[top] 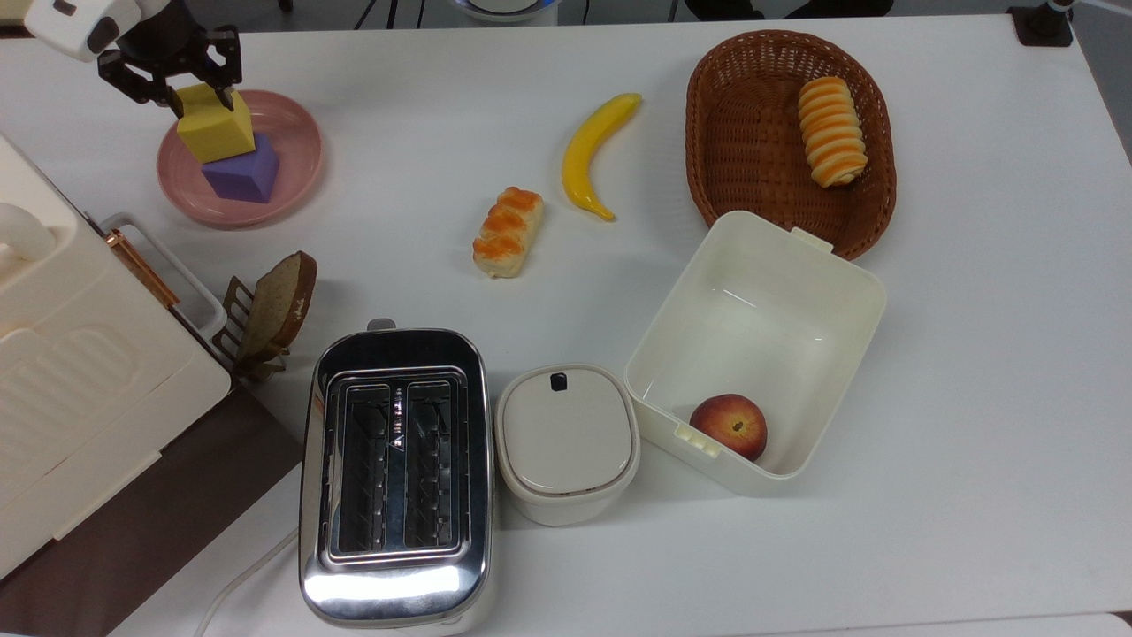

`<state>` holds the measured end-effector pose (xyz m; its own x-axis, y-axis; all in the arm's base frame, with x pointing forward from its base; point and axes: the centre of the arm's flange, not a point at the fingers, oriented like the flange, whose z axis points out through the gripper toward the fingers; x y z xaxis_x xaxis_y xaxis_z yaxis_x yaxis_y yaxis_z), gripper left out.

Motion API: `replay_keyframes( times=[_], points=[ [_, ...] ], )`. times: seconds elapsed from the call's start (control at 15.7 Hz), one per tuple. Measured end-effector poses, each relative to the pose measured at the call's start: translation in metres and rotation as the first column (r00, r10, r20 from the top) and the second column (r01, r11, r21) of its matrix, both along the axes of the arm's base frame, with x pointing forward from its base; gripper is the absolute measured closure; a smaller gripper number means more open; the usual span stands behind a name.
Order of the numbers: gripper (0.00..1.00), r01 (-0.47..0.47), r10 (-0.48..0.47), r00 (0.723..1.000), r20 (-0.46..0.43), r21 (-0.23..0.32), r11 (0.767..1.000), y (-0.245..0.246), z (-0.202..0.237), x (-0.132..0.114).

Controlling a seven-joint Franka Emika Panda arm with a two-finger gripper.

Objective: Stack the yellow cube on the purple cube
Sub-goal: 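Lower the yellow cube onto the top of the purple cube, then open the gripper to release the yellow cube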

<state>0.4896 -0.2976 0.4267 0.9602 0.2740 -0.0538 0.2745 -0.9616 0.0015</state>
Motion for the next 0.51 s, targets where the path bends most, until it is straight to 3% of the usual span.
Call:
replay_keyframes(
  times=[0.51],
  points=[
    [0.51, -0.003, 0.003, 1.000, 0.013, -0.007, 1.000, 0.0086, 0.0066, 0.0083]
  ],
)
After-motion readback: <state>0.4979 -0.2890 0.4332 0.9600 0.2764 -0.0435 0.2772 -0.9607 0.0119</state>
